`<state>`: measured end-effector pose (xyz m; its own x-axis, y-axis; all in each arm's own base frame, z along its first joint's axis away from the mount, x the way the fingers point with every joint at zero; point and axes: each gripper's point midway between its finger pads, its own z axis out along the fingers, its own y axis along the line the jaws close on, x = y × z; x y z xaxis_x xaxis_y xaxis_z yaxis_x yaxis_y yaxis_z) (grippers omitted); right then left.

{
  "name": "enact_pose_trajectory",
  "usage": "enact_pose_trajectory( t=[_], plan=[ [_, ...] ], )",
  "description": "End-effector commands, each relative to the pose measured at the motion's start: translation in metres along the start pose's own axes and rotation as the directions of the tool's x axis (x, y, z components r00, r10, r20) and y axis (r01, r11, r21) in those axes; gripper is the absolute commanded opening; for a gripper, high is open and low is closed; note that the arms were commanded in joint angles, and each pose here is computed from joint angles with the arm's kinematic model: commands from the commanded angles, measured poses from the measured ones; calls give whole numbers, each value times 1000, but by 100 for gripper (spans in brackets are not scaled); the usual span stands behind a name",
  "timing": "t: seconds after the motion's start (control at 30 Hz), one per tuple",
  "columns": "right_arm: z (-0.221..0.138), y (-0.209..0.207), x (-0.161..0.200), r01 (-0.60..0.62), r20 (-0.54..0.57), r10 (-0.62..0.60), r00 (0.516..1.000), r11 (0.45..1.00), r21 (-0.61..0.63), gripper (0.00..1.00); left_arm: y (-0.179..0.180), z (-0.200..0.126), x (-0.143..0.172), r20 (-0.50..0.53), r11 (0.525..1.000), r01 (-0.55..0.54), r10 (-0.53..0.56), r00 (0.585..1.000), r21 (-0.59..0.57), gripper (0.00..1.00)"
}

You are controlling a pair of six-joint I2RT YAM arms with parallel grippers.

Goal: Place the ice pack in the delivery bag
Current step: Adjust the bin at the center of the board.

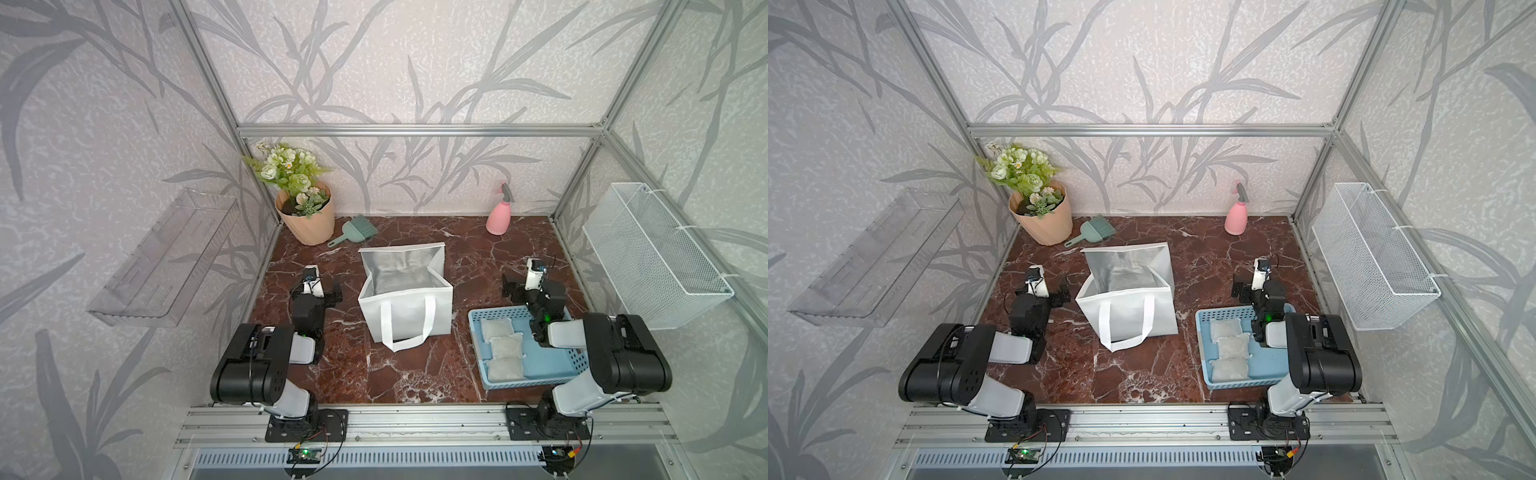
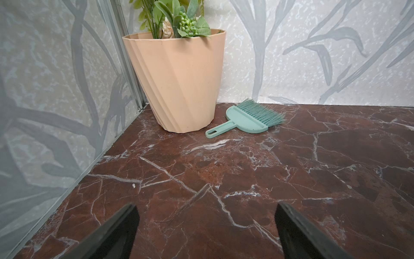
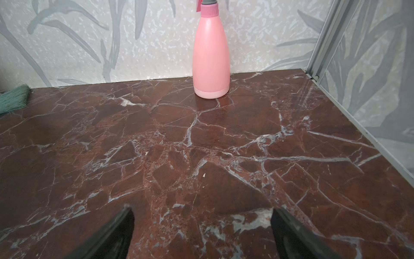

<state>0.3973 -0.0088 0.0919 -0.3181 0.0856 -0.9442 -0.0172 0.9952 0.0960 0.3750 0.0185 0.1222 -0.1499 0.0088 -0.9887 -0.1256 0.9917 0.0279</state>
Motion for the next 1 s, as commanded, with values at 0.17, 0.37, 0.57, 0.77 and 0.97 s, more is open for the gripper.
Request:
enact_pose_trajectory(
  t=[0.17, 0.37, 0.57, 0.77, 0.97],
  plan=[
    [1, 1, -1, -7, 1, 7, 1000, 1000, -6, 99, 2, 1, -5, 17, 1000, 4, -4, 1000, -7, 100],
    [1, 2, -1, -5, 3, 5, 1000, 1000, -6, 99, 1, 1, -6, 19, 1000, 4, -4, 1000, -7, 100],
    [1, 1, -1, -5, -1, 5, 1000, 1000, -4, 99, 1, 1, -7, 24, 1000, 5, -5, 1000, -7, 100],
    [-24, -13, -15, -35, 107, 25, 994, 994, 99, 99, 24, 16, -37, -119, 982, 102, -121, 985, -160, 100],
    [-59, -20, -54, -133, 189, 102, 977, 978, 163, 99, 26, 5, -95, -156, 946, 264, -294, 943, -190, 100]
  ],
)
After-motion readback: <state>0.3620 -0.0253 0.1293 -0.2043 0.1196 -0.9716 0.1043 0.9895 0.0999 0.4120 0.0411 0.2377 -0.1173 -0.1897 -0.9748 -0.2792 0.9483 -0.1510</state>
